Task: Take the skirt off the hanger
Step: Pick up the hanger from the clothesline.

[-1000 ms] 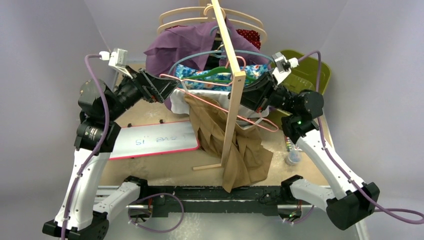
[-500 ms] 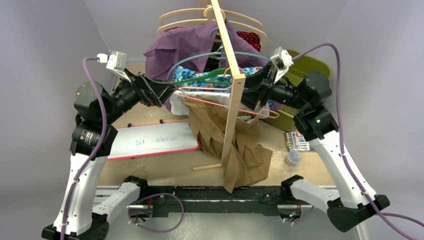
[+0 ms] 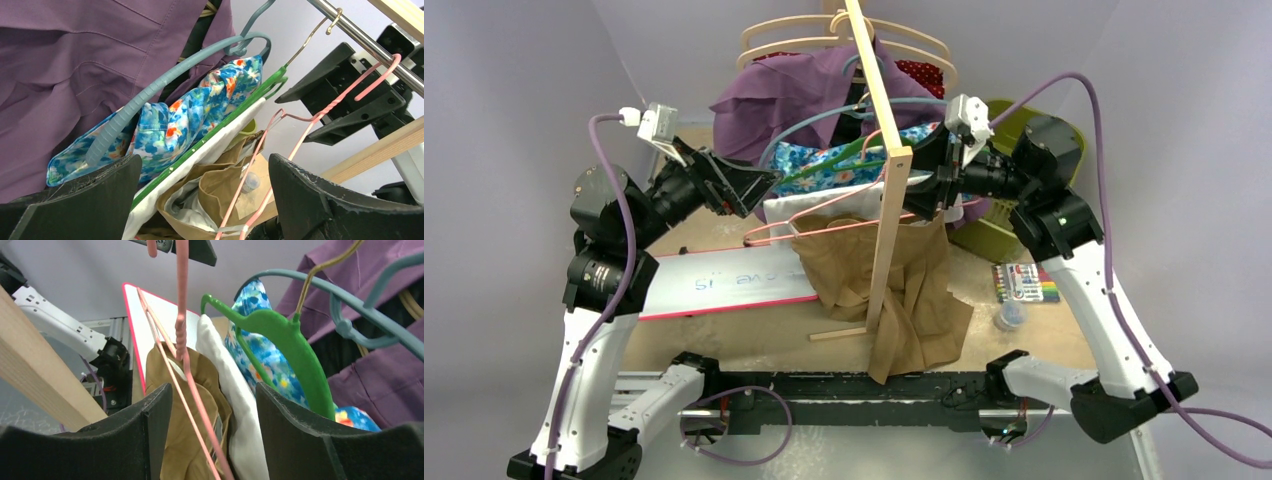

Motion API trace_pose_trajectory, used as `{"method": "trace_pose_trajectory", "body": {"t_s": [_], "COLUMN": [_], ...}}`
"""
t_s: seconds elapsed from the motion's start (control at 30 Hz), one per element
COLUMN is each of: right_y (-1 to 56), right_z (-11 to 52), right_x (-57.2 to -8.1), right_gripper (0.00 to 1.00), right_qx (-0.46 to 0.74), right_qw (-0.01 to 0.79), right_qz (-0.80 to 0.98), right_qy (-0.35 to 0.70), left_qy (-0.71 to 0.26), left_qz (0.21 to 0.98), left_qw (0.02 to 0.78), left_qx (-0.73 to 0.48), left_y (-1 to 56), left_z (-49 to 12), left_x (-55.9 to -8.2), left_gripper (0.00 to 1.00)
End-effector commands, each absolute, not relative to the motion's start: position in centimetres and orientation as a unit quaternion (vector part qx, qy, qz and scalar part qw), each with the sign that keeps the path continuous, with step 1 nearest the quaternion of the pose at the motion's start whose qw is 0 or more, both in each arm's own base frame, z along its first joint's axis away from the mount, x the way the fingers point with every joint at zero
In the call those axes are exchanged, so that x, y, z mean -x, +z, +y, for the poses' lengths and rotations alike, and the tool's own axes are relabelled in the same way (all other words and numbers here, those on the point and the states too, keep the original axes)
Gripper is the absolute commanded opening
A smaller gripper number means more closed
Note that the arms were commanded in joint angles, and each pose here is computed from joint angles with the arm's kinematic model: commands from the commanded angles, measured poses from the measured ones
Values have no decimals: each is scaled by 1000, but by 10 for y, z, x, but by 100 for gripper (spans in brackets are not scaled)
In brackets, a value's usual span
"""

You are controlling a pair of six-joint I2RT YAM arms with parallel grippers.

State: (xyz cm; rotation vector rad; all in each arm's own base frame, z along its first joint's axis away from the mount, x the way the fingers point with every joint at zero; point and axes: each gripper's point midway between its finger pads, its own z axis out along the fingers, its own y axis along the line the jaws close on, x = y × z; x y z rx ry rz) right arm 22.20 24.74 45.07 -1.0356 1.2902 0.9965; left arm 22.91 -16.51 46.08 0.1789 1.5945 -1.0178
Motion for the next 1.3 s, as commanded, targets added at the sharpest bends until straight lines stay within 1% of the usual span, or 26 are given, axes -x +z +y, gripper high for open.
{"method": "trace_pose_trajectory", "body": {"t_s": [0.0, 0.07, 0.3, 0.43, 0.5, 0.67, 0.73, 0.8, 0.83, 0.9, 0.93, 1.0, 1.07, 1.17, 1.27], "right_y": [481, 490, 514, 517, 516, 519, 518, 516, 514, 513, 510, 500, 496, 498, 500], "right_z": [259, 263, 265, 267, 269, 269, 268, 268, 268, 268, 268, 269, 269, 269, 268], "right_x": [-212, -209, -182, -176, -179, -196, -199, -199, -199, -199, -201, -204, -201, -204, -202], "right_gripper": [60, 57, 57, 52, 48, 29, 19, 15, 15, 23, 26, 27, 27, 22, 14], "right_qx": [477, 467, 452, 440, 429, 361, 333, 319, 315, 318, 319, 320, 327, 328, 326], "right_qw": [576, 574, 566, 556, 550, 557, 554, 549, 546, 549, 550, 544, 538, 549, 551], "right_qz": [483, 473, 429, 420, 426, 456, 464, 465, 466, 465, 470, 489, 490, 485, 479], "right_qy": [457, 478, 540, 566, 576, 593, 605, 618, 621, 617, 612, 602, 603, 597, 601], "left_qy": [-452, -452, -451, -449, -450, -447, -445, -443, -442, -441, -441, -441, -441, -443, -445], "left_qz": [652, 651, 652, 653, 653, 651, 653, 654, 656, 656, 656, 655, 654, 654, 653], "left_qw": [601, 602, 601, 602, 601, 604, 604, 603, 602, 603, 603, 604, 605, 604, 604], "left_qx": [-96, -96, -100, -101, -103, -107, -107, -108, -108, -108, -107, -108, -106, -105, -103], "left_y": [479, 479, 477, 475, 474, 477, 476, 476, 475, 475, 476, 477, 477, 478, 478], "left_z": [-168, -168, -168, -167, -168, -167, -166, -166, -166, -165, -165, -165, -165, -165, -166], "left_x": [-222, -221, -216, -216, -215, -213, -212, -212, -212, -211, -211, -211, -211, -212, -212], "left_gripper": [98, 98, 98, 98, 98, 98, 98, 98, 98, 98, 98, 98, 98, 98, 98]}}
